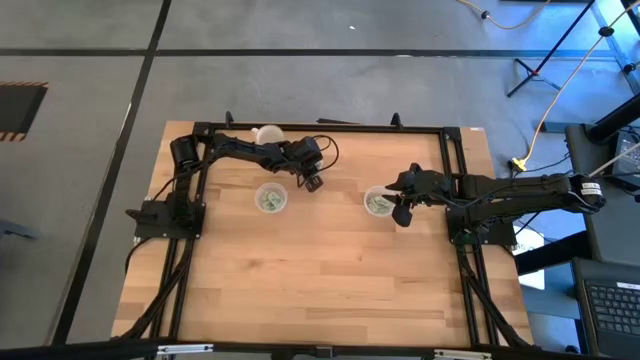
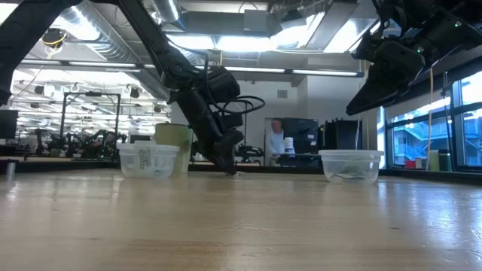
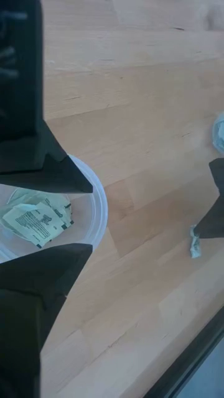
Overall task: Pick and place Stevia / Truvia into bins
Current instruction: Put the stevia packet into the left transparent container
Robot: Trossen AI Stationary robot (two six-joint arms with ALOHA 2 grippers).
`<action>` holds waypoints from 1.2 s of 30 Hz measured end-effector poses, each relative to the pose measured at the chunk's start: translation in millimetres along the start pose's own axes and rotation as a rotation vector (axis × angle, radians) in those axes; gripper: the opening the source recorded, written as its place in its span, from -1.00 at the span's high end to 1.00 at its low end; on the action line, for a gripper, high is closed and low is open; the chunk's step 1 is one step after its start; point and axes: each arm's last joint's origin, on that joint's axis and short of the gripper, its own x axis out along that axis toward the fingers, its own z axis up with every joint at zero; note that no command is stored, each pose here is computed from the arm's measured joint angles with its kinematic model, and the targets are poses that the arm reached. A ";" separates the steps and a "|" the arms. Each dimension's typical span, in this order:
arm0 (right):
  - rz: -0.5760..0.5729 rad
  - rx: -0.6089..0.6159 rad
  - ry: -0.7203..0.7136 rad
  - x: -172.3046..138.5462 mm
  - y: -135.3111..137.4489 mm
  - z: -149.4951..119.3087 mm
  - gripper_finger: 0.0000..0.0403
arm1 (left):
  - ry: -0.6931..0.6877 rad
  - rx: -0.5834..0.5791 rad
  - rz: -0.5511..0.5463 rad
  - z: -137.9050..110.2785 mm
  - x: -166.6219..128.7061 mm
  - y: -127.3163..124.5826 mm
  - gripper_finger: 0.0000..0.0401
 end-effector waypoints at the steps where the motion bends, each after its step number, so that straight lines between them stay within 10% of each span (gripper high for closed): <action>1: 0.000 0.000 0.000 0.0 0.0 0.0 0.28 | -0.004 0.005 0.000 0.6 -1.5 -0.1 0.82; 18: -0.001 -0.001 0.006 0.0 -0.1 -0.6 0.28 | -0.035 0.190 -0.163 13.3 -111.6 -39.3 0.98; 26: -0.002 0.000 0.008 0.1 -0.1 -0.9 0.28 | 0.123 0.142 -0.045 -15.0 -172.1 -54.5 0.99; 36: -0.001 0.001 0.007 0.1 -0.1 -0.7 0.28 | 0.292 0.055 0.046 -54.6 -159.2 -53.6 0.97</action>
